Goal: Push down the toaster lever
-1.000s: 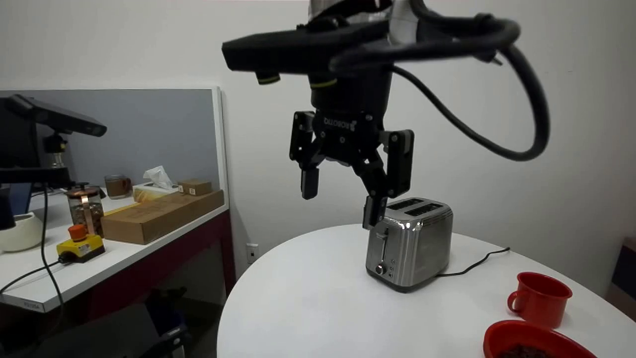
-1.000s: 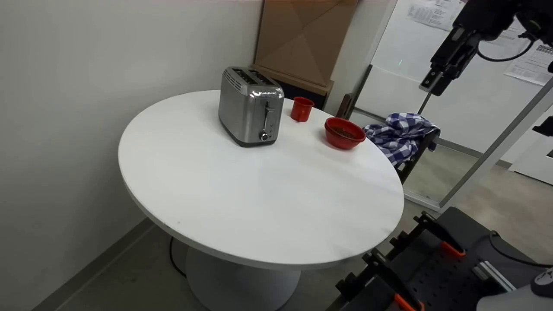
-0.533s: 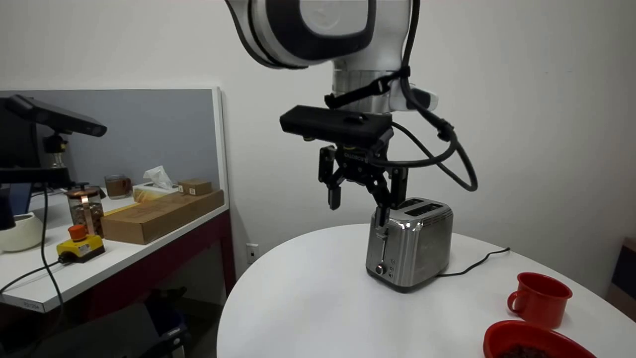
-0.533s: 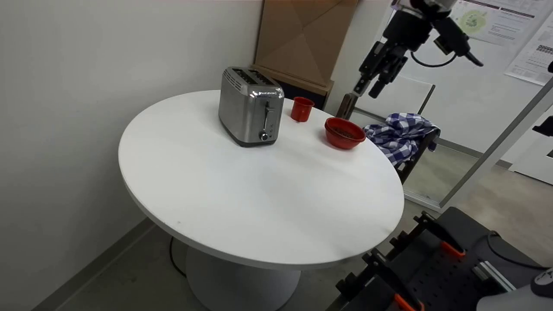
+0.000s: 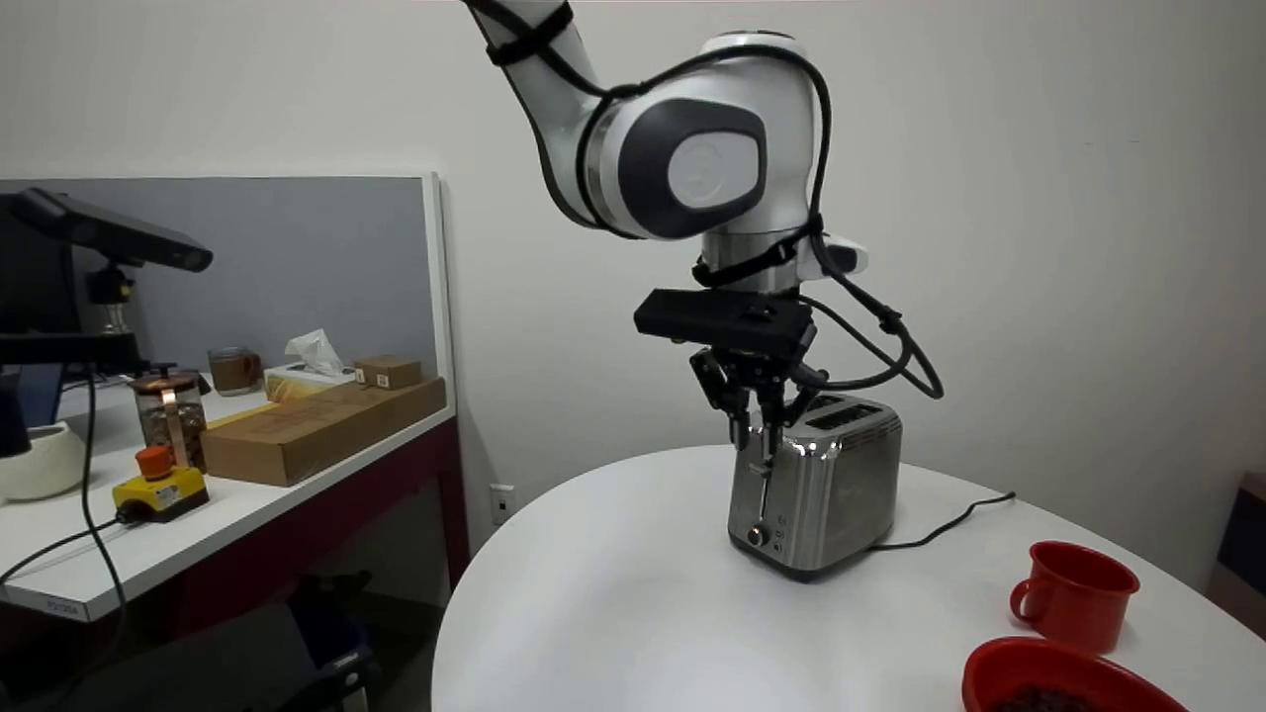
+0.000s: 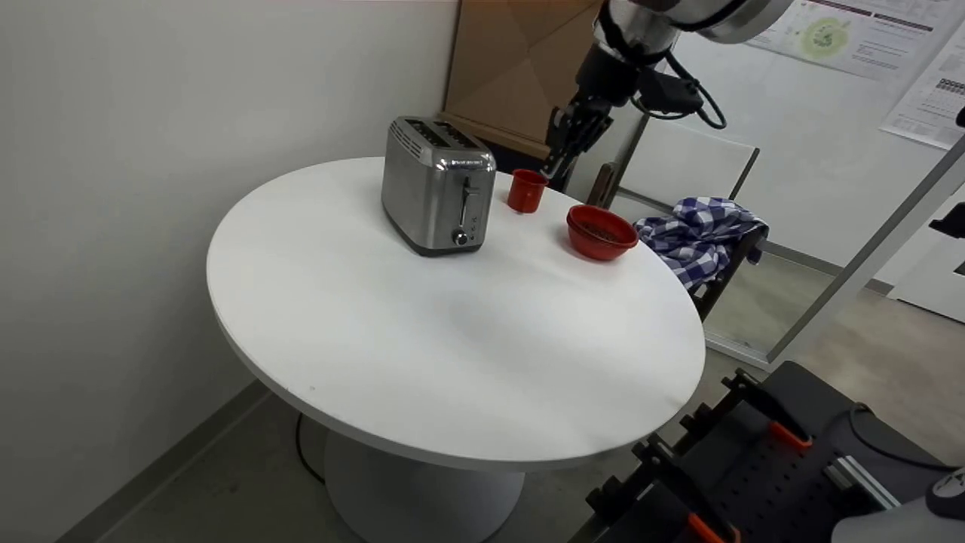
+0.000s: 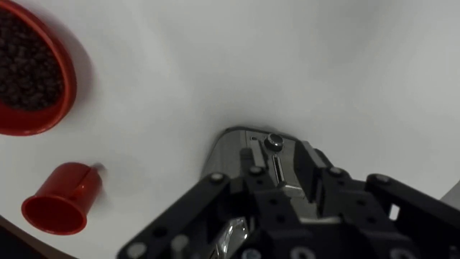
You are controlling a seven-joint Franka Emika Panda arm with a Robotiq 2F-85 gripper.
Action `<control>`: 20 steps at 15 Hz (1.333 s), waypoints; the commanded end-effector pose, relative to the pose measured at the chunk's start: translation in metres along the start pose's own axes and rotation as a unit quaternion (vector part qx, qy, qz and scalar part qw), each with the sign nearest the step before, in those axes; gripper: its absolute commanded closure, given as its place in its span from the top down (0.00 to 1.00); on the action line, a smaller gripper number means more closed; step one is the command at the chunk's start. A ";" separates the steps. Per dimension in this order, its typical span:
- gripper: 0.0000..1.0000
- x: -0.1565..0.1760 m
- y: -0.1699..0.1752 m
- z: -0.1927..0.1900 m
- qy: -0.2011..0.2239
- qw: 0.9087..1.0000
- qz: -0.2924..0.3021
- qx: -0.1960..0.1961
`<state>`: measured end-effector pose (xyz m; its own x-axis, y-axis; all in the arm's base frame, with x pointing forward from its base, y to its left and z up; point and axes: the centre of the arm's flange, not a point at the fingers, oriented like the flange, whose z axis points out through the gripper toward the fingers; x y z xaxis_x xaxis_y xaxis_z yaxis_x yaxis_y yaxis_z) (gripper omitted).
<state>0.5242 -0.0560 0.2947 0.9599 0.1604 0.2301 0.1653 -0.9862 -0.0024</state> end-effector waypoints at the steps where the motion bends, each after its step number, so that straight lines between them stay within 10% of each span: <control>1: 0.01 0.027 -0.004 0.026 0.047 0.998 -0.020 -0.024; 20: 0.00 0.058 -0.053 0.112 0.141 0.985 -0.088 -0.049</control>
<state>0.5807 0.0052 0.2143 0.8441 0.2968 0.4465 0.2715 -0.9547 0.1216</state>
